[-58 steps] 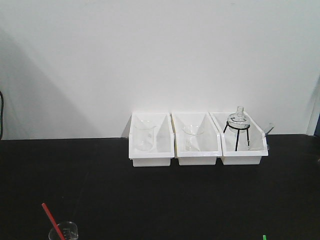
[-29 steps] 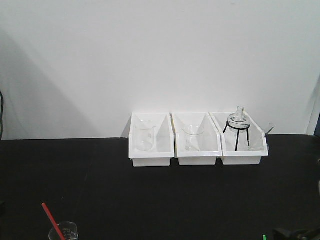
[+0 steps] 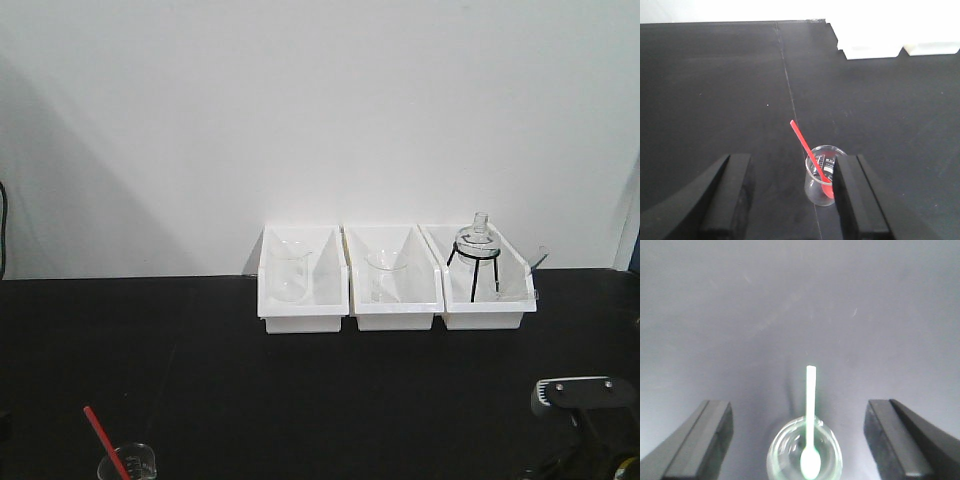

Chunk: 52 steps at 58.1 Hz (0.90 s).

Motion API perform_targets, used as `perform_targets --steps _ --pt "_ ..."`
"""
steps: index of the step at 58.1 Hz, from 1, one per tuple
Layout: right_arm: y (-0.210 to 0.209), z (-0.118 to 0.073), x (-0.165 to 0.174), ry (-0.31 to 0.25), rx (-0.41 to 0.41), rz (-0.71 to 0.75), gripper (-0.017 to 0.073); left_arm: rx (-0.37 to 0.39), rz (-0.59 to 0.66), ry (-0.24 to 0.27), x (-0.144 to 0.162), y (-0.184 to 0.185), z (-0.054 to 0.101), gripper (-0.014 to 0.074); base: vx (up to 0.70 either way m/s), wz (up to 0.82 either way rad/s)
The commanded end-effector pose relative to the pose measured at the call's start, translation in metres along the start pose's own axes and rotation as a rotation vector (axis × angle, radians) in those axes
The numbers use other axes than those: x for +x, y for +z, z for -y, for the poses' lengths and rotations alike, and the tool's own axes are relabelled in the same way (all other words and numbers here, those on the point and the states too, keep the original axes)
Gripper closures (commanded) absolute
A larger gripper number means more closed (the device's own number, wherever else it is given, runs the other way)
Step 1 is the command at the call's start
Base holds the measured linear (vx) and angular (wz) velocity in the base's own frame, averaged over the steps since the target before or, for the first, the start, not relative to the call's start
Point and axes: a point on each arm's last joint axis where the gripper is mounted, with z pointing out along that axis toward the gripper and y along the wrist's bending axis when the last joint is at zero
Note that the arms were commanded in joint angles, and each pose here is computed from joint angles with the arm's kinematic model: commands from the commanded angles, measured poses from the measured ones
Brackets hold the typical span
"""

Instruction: Sort red and green spoons into left cabinet

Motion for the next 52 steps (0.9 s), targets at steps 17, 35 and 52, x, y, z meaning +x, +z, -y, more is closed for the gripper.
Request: perform_targets --steps 17,35,52 --pt "0.032 0.003 -0.011 -0.014 0.021 0.072 -0.0002 0.014 0.105 -0.014 -0.018 -0.006 0.003 0.0101 0.00 0.00" --pt "0.037 0.004 -0.010 -0.007 0.023 0.066 0.0257 0.012 0.079 -0.014 -0.015 -0.006 0.002 0.0101 0.00 0.00" --pt "0.037 0.004 -0.010 -0.008 0.024 0.070 0.0572 0.011 0.067 -0.014 -0.014 -0.006 0.002 0.0101 0.00 0.00"
